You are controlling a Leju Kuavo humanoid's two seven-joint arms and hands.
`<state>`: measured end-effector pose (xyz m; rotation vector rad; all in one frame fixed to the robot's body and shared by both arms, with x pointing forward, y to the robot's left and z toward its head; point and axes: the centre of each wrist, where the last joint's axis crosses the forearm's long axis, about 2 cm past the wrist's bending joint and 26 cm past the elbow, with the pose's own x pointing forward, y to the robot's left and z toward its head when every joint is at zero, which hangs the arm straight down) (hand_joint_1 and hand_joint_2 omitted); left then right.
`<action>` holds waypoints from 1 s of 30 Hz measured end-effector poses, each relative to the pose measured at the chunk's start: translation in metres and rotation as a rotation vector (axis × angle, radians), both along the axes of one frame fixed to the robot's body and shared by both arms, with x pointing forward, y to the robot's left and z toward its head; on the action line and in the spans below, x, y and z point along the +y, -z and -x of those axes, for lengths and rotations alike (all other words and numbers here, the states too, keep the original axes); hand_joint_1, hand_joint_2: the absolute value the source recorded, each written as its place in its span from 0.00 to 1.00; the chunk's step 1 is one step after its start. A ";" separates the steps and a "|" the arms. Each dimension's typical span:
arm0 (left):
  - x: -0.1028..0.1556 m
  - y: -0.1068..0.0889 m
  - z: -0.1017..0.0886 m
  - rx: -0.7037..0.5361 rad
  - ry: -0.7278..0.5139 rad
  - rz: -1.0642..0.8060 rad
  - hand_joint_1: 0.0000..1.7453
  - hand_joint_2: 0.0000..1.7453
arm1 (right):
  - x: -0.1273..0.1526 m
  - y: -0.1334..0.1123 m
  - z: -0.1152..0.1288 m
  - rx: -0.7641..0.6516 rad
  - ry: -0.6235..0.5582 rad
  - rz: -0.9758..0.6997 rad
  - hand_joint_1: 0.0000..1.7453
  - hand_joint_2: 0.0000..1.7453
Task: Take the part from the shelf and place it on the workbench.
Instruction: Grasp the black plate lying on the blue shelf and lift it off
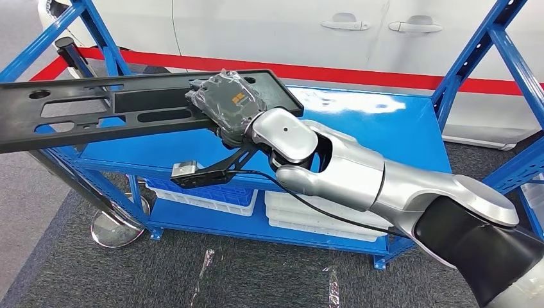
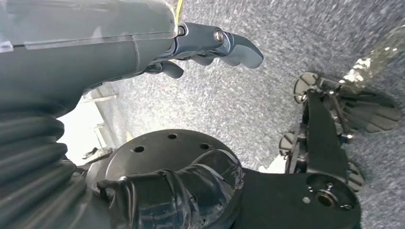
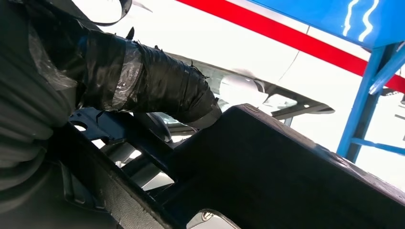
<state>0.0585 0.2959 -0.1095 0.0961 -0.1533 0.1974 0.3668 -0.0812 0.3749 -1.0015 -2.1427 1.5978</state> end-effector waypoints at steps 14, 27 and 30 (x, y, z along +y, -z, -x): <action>0.003 0.000 0.000 -0.007 0.004 -0.041 0.00 1.00 | -0.006 -0.001 0.013 -0.113 -0.056 -0.022 1.00 1.00; 0.009 0.000 -0.001 -0.013 0.003 -0.051 0.00 1.00 | -0.015 0.010 0.016 -0.113 -0.040 -0.008 1.00 1.00; 0.008 0.000 -0.001 -0.011 0.000 -0.052 0.00 1.00 | -0.015 0.014 0.018 -0.107 -0.042 0.001 1.00 1.00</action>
